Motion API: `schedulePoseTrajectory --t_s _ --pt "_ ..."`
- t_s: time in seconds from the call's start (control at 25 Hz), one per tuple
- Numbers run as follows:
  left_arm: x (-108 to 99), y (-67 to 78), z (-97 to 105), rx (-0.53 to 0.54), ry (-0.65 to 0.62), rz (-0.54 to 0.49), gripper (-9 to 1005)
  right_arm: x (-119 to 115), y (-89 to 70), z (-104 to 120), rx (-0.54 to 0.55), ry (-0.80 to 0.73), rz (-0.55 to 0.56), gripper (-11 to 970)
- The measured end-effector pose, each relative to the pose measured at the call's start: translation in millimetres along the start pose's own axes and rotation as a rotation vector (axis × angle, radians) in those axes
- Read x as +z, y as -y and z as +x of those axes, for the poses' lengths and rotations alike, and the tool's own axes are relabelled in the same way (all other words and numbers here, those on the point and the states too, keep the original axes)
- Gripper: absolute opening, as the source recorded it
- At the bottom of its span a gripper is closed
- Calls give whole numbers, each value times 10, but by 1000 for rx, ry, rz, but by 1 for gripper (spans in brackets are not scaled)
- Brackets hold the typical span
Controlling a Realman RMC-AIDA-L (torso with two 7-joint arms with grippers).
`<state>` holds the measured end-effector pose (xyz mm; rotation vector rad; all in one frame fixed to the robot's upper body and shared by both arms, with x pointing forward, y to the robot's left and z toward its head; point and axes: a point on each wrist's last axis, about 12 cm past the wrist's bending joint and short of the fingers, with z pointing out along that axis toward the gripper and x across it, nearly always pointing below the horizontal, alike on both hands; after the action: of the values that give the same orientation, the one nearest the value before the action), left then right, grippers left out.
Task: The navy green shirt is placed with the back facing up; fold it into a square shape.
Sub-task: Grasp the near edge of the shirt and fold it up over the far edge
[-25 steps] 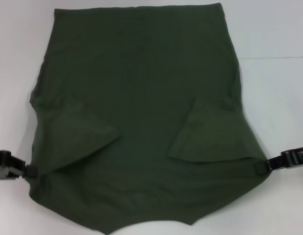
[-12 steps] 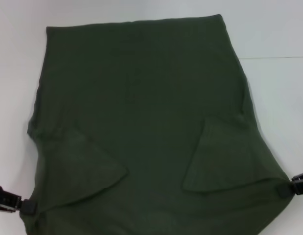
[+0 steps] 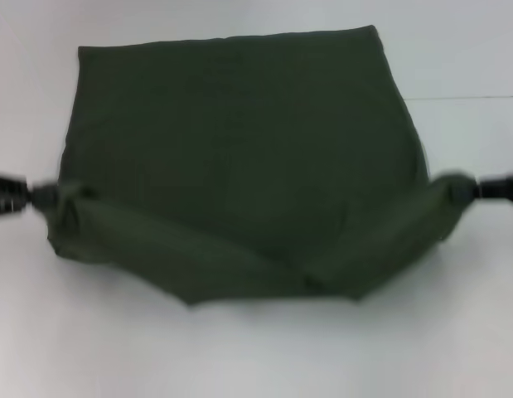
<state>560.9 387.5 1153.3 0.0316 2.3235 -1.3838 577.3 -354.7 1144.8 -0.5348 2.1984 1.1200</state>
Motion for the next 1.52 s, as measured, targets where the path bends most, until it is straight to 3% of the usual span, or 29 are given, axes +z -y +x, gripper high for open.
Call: schedulePoseTrajectory --t_s 0.16,0.48,0.92,1.32,1.52 --pt "135 -23 -133 24 148 5 27 124 38 -165 -18 120 37 88" --pt "482 -111 -196 98 414 7 26 594 131 -346 -42 241 141 89" --pt "814 -314 -182 99 542 -145 26 1000 185 -440 -42 368 309 89" --pt "916 -498 -103 69 597 -279 26 1286 274 -357 8 342 458 87" --pt "1044 -515 -97 52 591 -312 27 1419 257 -341 19 330 498 88"
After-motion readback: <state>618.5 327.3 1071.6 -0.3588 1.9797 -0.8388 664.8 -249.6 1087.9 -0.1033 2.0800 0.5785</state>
